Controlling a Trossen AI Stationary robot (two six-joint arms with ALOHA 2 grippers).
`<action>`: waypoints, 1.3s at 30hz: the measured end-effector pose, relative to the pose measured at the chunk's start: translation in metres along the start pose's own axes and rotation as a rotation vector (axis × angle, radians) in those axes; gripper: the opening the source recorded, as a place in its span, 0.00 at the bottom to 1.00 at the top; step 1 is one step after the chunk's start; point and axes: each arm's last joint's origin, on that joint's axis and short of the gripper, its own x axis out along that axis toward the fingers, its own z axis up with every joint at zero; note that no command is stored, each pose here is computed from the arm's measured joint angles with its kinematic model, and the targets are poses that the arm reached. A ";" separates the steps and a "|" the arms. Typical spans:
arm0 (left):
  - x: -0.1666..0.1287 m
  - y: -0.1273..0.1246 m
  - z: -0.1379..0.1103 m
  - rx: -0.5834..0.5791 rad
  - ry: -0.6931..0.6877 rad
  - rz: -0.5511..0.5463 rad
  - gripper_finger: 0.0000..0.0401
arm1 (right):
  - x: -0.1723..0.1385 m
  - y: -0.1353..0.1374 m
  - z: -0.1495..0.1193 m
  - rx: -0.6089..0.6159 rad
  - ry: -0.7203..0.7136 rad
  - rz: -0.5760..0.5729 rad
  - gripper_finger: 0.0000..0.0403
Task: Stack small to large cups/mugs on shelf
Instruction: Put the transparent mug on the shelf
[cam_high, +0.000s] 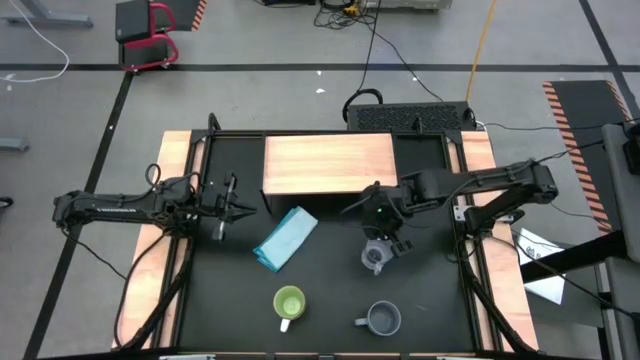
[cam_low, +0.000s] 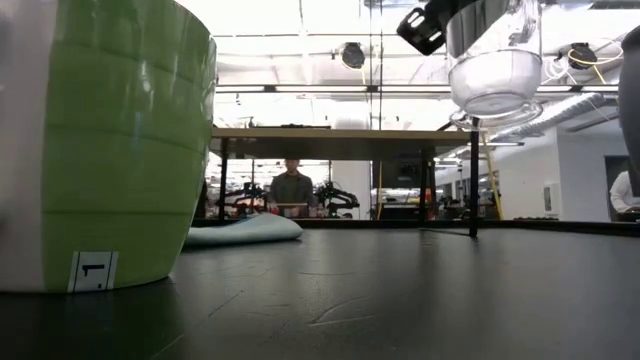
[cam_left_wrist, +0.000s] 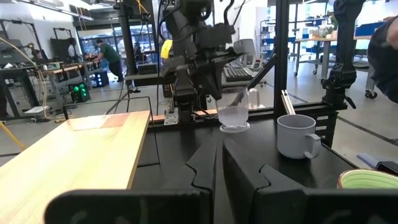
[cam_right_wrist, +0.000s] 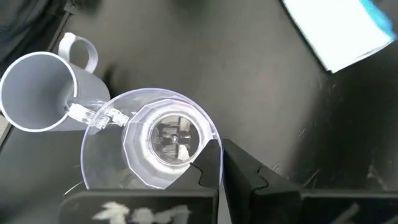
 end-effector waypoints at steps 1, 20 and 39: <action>0.000 0.000 0.000 0.000 0.000 0.000 0.08 | -0.004 0.001 0.000 -0.004 -0.020 -0.006 0.00; 0.000 0.000 -0.001 -0.003 0.008 0.000 0.08 | -0.067 0.019 -0.025 0.034 -0.145 -0.119 0.00; 0.000 0.000 -0.002 -0.007 0.025 -0.002 0.08 | -0.094 0.030 -0.049 0.132 -0.143 -0.176 0.00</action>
